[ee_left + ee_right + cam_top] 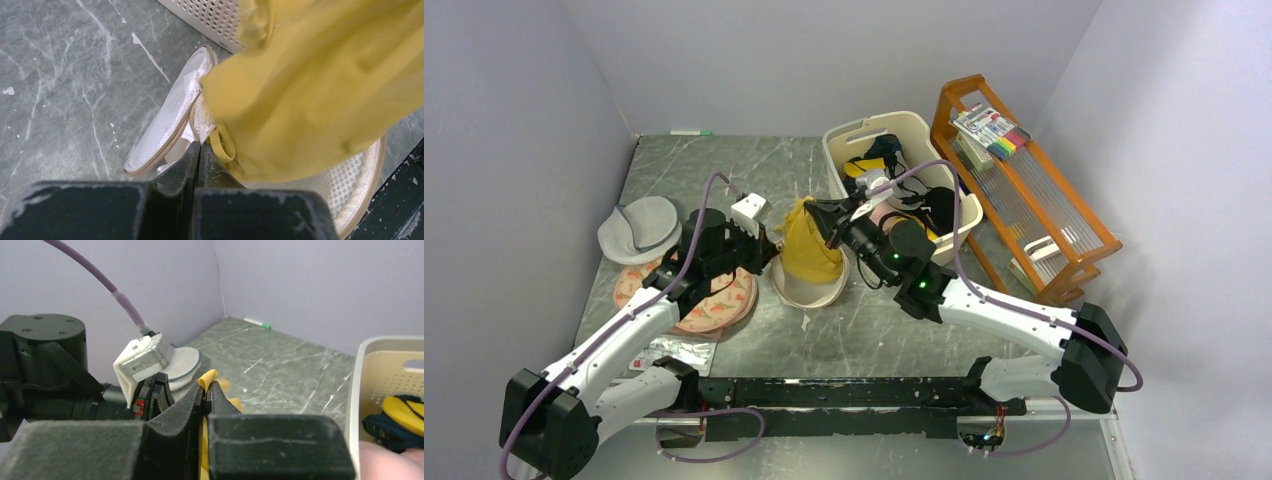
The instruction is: Unzip the laundry bag and remove the bra
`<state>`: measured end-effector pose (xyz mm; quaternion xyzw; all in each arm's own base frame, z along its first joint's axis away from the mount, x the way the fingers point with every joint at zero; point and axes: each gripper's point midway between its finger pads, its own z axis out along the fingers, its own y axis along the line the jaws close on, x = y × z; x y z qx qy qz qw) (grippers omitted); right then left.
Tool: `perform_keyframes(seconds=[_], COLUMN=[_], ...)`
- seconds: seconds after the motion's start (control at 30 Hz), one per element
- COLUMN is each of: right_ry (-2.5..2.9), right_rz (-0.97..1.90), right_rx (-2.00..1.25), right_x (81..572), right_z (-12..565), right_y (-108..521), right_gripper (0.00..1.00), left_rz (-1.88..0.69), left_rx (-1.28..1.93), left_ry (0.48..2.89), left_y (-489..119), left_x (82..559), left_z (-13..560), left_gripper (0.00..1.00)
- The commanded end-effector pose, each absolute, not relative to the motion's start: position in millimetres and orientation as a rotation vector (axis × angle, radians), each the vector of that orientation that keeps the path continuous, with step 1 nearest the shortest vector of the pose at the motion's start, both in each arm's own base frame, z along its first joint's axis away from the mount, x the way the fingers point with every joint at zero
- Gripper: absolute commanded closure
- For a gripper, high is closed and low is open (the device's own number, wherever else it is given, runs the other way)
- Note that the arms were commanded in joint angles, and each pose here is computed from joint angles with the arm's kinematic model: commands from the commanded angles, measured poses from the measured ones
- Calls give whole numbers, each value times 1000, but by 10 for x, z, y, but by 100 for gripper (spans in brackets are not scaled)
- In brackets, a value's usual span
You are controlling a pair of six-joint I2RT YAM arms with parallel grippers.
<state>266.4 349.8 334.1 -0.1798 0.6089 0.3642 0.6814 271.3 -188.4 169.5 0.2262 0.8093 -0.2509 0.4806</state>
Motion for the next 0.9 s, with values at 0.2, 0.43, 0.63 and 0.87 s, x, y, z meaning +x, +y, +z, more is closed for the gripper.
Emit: perform_keyframes(seconds=[0.2,0.43,0.63,0.87], right_ry=[1167,1208,1164,1057], right_rz=[810,799,820,791], right_rx=[-309,-333,-352,-336], right_x=[2591,2695,2675,2611], right_z=[4040,3937,4151,4615], right_y=[3200,3368,3433,3283], right_gripper=[100,100,100,100], left_rz=[-607,-589,-576,-568], left_rx=[558,553,545,544], left_ry=[1940,1946,1949,1965], left_y=[-1916,-1895,-1872,-1870], left_x=[2780,2794,2801,2821], left_z=[1846,1840,1840,1800], left_gripper=[93,93,93,93])
